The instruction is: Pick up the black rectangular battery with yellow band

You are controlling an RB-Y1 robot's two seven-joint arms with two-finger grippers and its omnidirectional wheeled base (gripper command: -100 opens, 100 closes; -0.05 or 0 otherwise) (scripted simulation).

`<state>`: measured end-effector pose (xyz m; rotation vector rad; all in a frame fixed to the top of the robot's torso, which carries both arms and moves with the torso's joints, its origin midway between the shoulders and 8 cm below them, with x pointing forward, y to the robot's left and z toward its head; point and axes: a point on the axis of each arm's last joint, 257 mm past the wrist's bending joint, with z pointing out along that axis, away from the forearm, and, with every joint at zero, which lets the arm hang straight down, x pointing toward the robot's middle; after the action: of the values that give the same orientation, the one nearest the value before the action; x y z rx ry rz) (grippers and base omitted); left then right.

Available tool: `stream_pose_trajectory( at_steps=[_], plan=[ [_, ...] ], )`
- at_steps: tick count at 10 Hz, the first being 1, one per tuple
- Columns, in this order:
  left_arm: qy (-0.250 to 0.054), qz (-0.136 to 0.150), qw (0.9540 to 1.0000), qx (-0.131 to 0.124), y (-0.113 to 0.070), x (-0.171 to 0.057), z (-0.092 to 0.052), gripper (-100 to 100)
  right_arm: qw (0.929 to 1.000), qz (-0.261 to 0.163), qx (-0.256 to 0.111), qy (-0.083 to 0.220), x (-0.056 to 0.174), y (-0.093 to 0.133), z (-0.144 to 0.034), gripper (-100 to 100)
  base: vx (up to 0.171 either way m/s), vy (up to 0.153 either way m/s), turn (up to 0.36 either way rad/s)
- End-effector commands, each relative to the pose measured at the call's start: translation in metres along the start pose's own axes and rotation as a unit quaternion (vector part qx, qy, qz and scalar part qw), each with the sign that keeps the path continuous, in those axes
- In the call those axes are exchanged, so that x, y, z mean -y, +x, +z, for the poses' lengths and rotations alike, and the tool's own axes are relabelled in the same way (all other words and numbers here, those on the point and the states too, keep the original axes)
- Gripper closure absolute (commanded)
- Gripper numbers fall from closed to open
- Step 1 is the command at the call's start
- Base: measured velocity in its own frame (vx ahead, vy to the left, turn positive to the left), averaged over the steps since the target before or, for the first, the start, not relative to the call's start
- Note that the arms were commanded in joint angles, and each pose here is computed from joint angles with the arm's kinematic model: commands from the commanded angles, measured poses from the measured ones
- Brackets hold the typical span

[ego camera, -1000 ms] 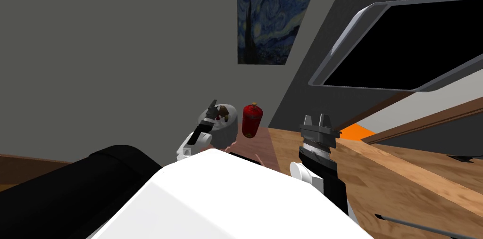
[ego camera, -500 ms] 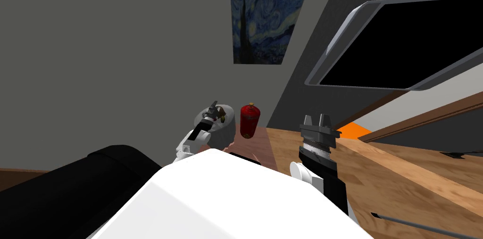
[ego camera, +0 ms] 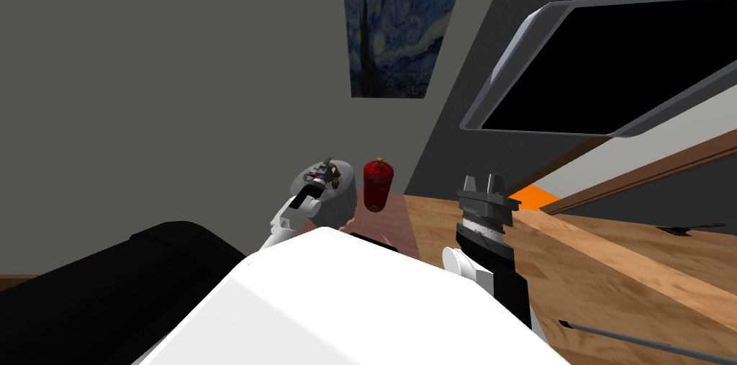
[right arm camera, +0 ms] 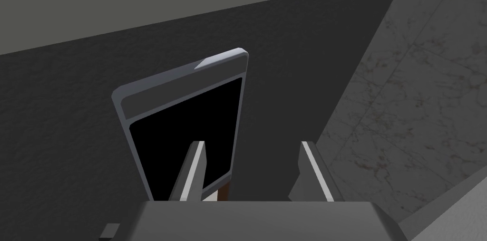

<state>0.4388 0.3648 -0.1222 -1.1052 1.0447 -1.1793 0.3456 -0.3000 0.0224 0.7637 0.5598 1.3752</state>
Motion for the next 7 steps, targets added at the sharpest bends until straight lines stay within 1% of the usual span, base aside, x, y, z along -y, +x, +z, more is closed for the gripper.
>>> stream_pose_trajectory(
  at_steps=[1, 2, 3, 4, 5, 6, 7],
  plan=[
    [-0.017, -0.007, 0.9998, 0.004, -0.003, -0.008, 0.003, -100, 1.0000, 0.000, 0.000, 0.000, 0.000, 0.000, 0.000, 0, 0.033, -0.049, -0.015],
    [-0.036, -0.021, 0.9991, 0.011, -0.012, -0.021, 0.007, -100, 1.0000, 0.000, 0.000, 0.000, 0.000, 0.000, 0.000, 0, 0.035, -0.056, -0.032],
    [-0.043, -0.021, 0.9988, 0.011, -0.012, -0.025, 0.006, -100, 1.0000, 0.000, 0.000, 0.000, 0.000, 0.000, 0.000, 0, 0.033, -0.045, -0.018],
    [-0.065, -0.036, 0.9970, 0.020, -0.022, -0.038, 0.009, -100, 1.0000, 0.000, 0.000, 0.000, 0.000, 0.000, 0.000, 0, 0.043, -0.046, -0.034],
    [-0.071, -0.036, 0.9966, 0.021, -0.022, -0.041, 0.009, -100, 1.0000, 0.000, 0.000, 0.000, 0.000, 0.000, 0.000, 0, 0.032, -0.040, -0.015],
    [-0.091, -0.053, 0.9940, 0.031, -0.032, -0.055, 0.011, -100, 1.0000, 0.000, 0.000, 0.000, 0.000, 0.000, 0.000, 0, 0.029, -0.041, -0.035],
    [-0.098, -0.053, 0.9933, 0.032, -0.032, -0.059, 0.010, -100, 1.0000, 0.000, 0.000, 0.000, 0.000, 0.000, 0.000, 0, 0.028, -0.031, -0.014]
  ],
)
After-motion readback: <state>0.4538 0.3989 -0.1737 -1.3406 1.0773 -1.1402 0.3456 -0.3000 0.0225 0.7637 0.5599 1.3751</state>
